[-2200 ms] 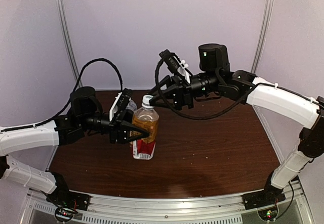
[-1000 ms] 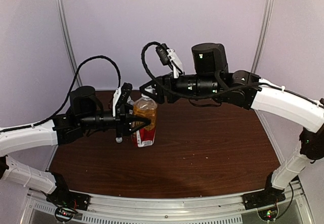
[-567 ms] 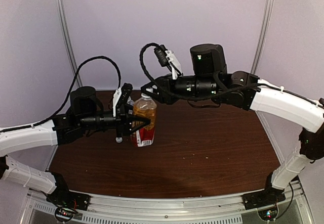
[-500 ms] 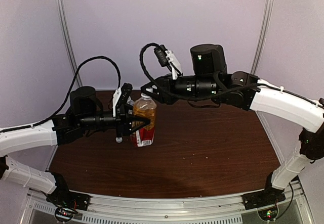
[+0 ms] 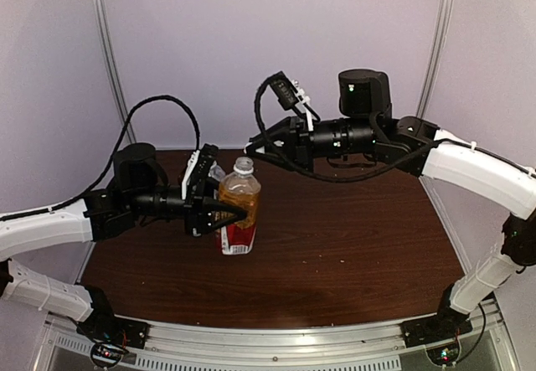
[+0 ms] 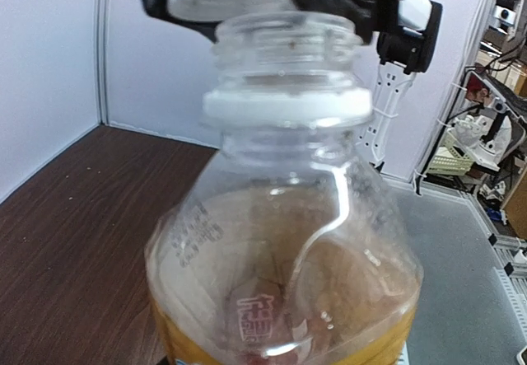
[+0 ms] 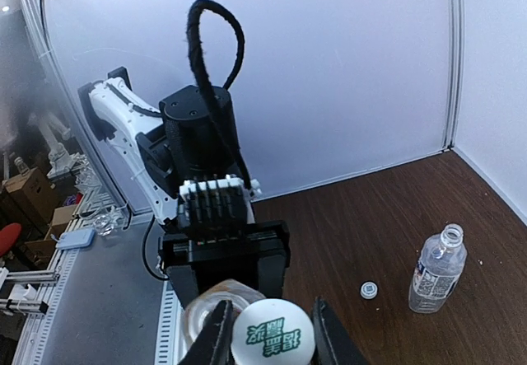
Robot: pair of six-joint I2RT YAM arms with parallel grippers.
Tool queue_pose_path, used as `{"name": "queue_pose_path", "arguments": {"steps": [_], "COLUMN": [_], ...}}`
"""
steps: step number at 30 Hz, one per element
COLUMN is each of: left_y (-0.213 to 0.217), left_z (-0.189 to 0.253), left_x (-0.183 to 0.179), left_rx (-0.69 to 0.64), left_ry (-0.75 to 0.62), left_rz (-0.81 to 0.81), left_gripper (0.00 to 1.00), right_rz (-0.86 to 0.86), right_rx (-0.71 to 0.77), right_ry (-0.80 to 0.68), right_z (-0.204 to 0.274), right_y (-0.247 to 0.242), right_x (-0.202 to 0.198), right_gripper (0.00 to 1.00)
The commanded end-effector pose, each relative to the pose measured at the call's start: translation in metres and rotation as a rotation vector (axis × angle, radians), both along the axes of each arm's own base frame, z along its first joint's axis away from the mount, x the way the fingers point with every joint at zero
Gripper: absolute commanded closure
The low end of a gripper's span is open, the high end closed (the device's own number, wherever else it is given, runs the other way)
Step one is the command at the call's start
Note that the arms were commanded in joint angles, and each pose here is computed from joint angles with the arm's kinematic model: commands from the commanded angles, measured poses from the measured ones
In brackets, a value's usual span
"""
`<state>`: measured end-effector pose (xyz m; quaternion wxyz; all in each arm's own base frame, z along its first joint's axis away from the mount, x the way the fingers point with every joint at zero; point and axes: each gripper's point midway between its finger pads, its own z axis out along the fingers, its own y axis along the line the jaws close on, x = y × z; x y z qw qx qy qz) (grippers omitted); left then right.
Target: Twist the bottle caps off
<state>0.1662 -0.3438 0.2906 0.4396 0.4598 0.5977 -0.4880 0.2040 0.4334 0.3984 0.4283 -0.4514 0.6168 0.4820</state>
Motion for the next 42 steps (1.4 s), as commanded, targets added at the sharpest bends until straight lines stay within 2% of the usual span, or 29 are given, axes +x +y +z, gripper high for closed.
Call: {"name": "queue_pose_path", "arguments": {"steps": [1, 5, 9, 16, 22, 27, 33, 42], "left_y": [0.004, 0.005, 0.008, 0.027, 0.048, 0.06, 0.064, 0.066], "left_z": [0.03, 0.028, 0.031, 0.035, 0.036, 0.038, 0.036, 0.035], "left_x": [-0.027, -0.026, -0.016, 0.023, 0.045, 0.055, 0.056, 0.055], "left_rx": [-0.095, -0.087, -0.079, -0.045, -0.014, -0.002, 0.005, 0.014], "left_ry": [-0.089, -0.095, -0.109, -0.127, -0.132, -0.144, -0.144, -0.147], "left_rz": [-0.137, -0.126, -0.053, 0.229, 0.41, 0.5, 0.518, 0.523], "left_gripper": [0.65, 0.65, 0.65, 0.65, 0.65, 0.65, 0.64, 0.64], "right_rz": [0.106, 0.066, -0.077, -0.325, -0.493, -0.512, -0.478, -0.45], "right_rx": [0.072, 0.094, 0.049, -0.071, -0.175, -0.297, -0.407, -0.501], "right_ry": [-0.096, -0.081, -0.062, 0.029, 0.094, 0.12, 0.144, 0.138], "right_z": [0.026, 0.027, 0.007, -0.072, -0.162, -0.235, -0.301, -0.348], "right_y": [-0.024, -0.038, -0.048, -0.062, -0.07, -0.056, -0.029, -0.005], "right_x": [-0.008, 0.004, 0.026, 0.065, 0.089, 0.095, 0.099, 0.102], "right_gripper": [0.86, 0.85, 0.85, 0.8, 0.81, 0.81, 0.8, 0.79]}}
